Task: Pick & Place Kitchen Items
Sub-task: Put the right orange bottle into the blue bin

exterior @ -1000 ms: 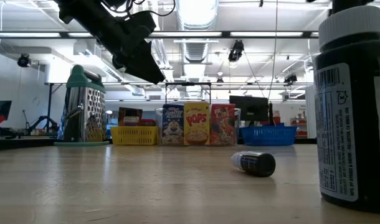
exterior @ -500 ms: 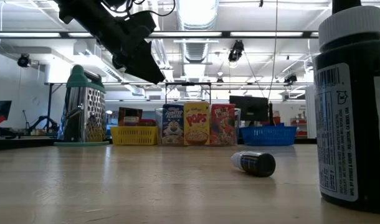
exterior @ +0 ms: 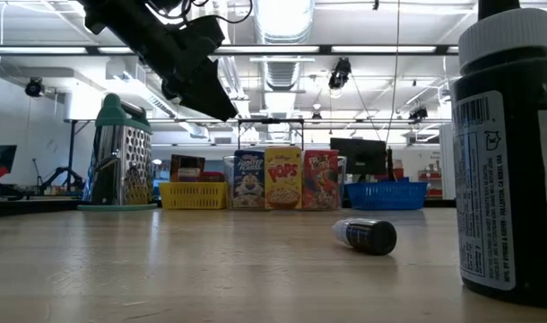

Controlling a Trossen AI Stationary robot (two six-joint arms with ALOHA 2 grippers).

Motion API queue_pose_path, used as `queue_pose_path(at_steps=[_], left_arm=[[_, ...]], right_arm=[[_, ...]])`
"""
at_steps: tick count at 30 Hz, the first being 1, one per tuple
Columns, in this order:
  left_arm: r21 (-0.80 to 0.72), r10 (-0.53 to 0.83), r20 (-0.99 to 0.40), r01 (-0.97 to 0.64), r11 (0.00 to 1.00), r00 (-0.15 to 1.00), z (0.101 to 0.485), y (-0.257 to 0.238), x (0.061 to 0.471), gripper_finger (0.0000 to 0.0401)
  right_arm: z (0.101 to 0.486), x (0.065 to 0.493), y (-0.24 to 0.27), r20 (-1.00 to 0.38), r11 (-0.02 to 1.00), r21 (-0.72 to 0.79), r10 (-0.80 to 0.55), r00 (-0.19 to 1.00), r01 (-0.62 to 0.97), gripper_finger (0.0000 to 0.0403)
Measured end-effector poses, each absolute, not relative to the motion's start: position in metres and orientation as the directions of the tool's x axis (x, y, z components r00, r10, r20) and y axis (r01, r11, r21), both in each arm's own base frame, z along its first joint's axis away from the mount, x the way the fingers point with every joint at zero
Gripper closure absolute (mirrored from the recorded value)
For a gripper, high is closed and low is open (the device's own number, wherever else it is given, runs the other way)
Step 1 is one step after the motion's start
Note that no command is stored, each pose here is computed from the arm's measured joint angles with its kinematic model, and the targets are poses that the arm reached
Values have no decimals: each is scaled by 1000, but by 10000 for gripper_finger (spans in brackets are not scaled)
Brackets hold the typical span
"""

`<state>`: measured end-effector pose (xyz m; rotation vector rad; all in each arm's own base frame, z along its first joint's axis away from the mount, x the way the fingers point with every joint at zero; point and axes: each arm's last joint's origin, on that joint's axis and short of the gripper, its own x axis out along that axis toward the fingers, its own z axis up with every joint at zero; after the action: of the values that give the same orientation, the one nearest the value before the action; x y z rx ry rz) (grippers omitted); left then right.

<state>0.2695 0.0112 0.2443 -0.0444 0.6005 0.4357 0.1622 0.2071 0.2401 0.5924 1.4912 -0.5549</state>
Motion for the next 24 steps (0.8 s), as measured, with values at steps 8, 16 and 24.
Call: queue_pose_path(at_steps=[8,16,24], left_arm=[[85,384,-556,-410,908,737,244,11,269,158],[84,384,-556,-409,908,737,244,11,269,158],[85,384,-556,-409,908,737,244,11,269,158]], right_arm=[[226,167,223,-1000,764,20,21,6,645,250],[214,155,234,-1000,752,-7,-6,-5,659,260],[204,153,234,-1000,752,-12,-20,4,659,239]])
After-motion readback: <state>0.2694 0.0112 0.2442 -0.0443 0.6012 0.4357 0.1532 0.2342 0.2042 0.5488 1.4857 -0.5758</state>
